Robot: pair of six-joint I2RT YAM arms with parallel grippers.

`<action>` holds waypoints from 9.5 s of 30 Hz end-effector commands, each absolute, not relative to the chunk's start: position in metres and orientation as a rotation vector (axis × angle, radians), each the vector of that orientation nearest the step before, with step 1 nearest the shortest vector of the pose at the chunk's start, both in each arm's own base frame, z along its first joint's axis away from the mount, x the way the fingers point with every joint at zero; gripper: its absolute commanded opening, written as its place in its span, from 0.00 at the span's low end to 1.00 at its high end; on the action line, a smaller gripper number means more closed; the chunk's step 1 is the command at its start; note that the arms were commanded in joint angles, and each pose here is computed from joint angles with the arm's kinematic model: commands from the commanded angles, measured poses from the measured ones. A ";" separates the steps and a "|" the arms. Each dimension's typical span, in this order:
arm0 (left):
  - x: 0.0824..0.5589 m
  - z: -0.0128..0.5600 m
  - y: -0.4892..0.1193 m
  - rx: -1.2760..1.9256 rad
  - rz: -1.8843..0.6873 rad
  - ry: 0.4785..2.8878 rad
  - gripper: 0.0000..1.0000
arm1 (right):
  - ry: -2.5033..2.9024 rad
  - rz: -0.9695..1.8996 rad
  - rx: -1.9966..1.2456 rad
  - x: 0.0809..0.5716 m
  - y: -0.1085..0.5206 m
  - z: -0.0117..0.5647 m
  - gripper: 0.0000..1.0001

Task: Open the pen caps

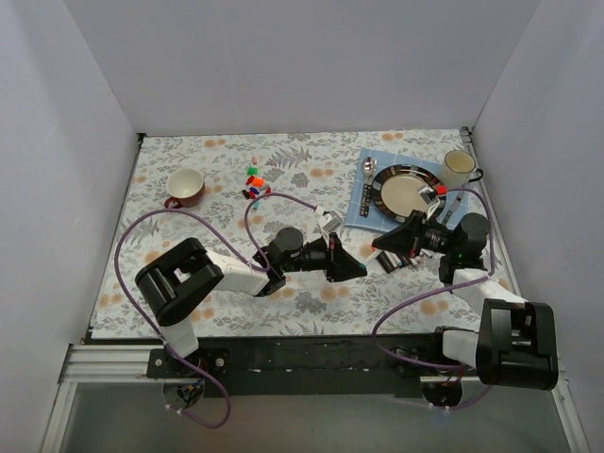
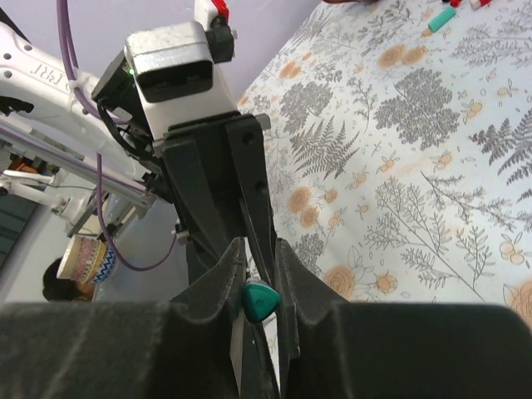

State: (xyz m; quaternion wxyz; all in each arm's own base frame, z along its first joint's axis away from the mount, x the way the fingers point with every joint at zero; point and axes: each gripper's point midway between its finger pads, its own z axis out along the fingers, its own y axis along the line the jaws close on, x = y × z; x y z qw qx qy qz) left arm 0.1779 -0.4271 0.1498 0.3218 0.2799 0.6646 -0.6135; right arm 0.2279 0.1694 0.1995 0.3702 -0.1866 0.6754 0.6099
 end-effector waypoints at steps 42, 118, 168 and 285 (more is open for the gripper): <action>0.159 0.126 -0.424 1.023 -1.560 1.865 0.60 | 1.615 1.422 -0.474 0.242 0.144 0.216 0.01; 0.138 0.098 -0.357 0.968 -1.553 2.085 0.00 | 1.717 1.362 -0.434 0.268 0.118 0.193 0.01; 0.497 0.140 -0.160 -0.131 -0.423 2.222 0.35 | 1.905 1.208 -0.363 0.295 0.097 0.142 0.01; 0.249 0.366 -0.086 -0.080 -0.501 1.671 0.98 | 1.698 0.030 -0.103 0.283 -0.024 0.362 0.98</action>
